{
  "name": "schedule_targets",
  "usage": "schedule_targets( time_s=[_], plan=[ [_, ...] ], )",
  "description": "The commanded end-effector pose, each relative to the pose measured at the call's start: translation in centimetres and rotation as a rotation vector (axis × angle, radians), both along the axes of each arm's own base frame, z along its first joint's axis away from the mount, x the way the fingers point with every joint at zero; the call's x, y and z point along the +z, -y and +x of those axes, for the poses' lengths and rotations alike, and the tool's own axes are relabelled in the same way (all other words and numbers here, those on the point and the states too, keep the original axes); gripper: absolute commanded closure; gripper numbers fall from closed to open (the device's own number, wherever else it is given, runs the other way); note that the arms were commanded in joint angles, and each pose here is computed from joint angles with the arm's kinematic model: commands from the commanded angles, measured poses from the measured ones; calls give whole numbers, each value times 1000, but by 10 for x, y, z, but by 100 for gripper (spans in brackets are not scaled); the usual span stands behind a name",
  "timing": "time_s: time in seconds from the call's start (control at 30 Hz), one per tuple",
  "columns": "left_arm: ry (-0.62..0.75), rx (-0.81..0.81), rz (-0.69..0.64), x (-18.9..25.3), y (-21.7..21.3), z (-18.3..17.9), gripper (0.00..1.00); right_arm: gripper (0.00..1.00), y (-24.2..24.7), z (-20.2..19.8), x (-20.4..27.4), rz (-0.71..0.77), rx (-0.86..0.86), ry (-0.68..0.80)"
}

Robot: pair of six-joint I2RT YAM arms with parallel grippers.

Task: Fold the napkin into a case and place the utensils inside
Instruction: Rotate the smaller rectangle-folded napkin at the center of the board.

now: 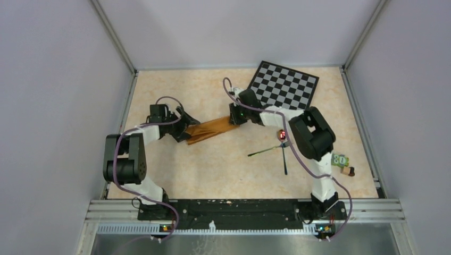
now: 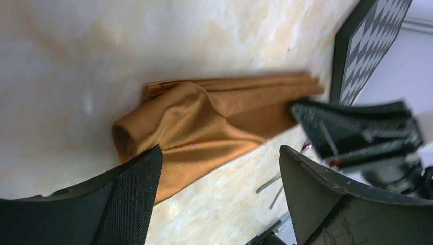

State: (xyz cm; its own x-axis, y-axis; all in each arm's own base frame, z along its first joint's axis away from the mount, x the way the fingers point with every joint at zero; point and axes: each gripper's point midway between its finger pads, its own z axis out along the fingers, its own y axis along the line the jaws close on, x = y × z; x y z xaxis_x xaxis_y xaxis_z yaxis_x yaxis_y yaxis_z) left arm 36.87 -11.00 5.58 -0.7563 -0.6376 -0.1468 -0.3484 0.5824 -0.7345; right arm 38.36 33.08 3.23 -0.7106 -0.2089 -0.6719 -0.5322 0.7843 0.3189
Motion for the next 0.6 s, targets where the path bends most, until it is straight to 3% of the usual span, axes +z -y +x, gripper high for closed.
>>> schedule_targets(
  time_s=[0.0,0.17,0.27,0.4,0.57],
  plan=[
    [-21,59,-43,-5,2,-27,10,79,-39,50,12,5,78,99],
    [-70,15,-97,-1,15,-58,9,67,-63,101,53,-14,41,193],
    [13,4,-75,24,13,-65,6,57,-62,107,94,-14,16,218],
    [123,-61,-24,57,11,-59,1,49,-50,83,119,15,-44,126],
    [96,-125,49,59,6,-62,1,46,-57,12,107,254,-3,-90]
  ],
)
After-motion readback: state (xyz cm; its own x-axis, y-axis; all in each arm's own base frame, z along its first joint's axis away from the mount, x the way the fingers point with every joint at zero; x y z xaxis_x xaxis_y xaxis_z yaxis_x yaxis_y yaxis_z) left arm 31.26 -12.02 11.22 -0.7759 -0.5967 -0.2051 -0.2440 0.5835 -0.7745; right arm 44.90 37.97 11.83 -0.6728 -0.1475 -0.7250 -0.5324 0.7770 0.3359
